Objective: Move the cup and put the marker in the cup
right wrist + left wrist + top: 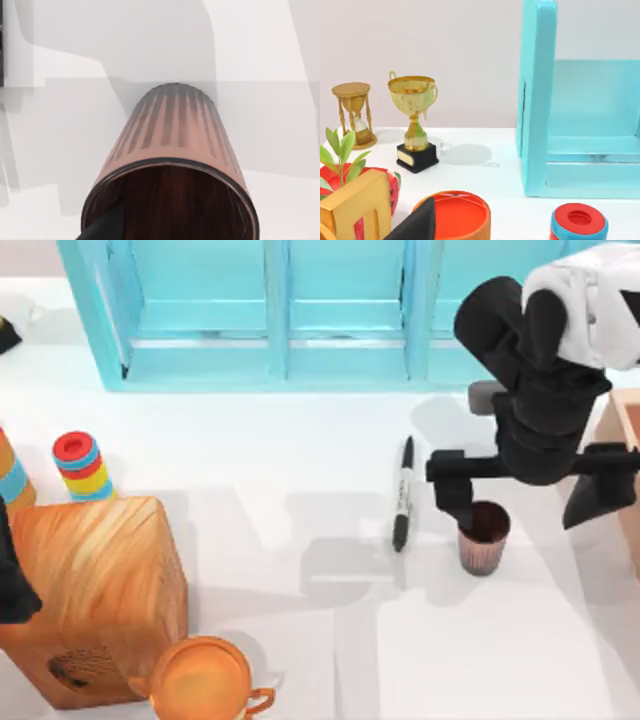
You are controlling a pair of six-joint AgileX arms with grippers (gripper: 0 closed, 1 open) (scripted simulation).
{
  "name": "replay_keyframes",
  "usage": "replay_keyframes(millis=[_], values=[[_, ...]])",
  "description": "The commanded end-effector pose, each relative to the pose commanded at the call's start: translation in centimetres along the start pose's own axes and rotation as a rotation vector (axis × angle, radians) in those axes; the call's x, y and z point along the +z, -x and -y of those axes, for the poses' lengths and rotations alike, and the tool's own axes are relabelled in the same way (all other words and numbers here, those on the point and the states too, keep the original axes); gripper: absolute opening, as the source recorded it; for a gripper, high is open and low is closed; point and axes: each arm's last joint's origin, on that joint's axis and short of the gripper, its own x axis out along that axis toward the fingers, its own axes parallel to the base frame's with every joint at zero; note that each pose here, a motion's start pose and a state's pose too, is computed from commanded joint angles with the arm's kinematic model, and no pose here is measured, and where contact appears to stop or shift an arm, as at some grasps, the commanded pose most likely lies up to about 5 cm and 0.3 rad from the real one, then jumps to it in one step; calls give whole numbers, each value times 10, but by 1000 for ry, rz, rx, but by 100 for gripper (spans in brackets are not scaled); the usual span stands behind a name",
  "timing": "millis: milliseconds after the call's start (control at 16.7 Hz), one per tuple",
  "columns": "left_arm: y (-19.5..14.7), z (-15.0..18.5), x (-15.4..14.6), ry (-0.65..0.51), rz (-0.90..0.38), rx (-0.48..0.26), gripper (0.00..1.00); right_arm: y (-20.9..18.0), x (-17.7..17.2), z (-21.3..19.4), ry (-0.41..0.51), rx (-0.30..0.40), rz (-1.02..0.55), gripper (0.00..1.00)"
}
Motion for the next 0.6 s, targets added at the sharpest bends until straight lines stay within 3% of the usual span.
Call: replay_keyframes(millis=[240,600], values=[[0,0,0,0,0,0,100,14,4,-3,7,-4,-5,100],[0,0,0,0,0,0,100,90,10,-4,8,-6,-9,100]])
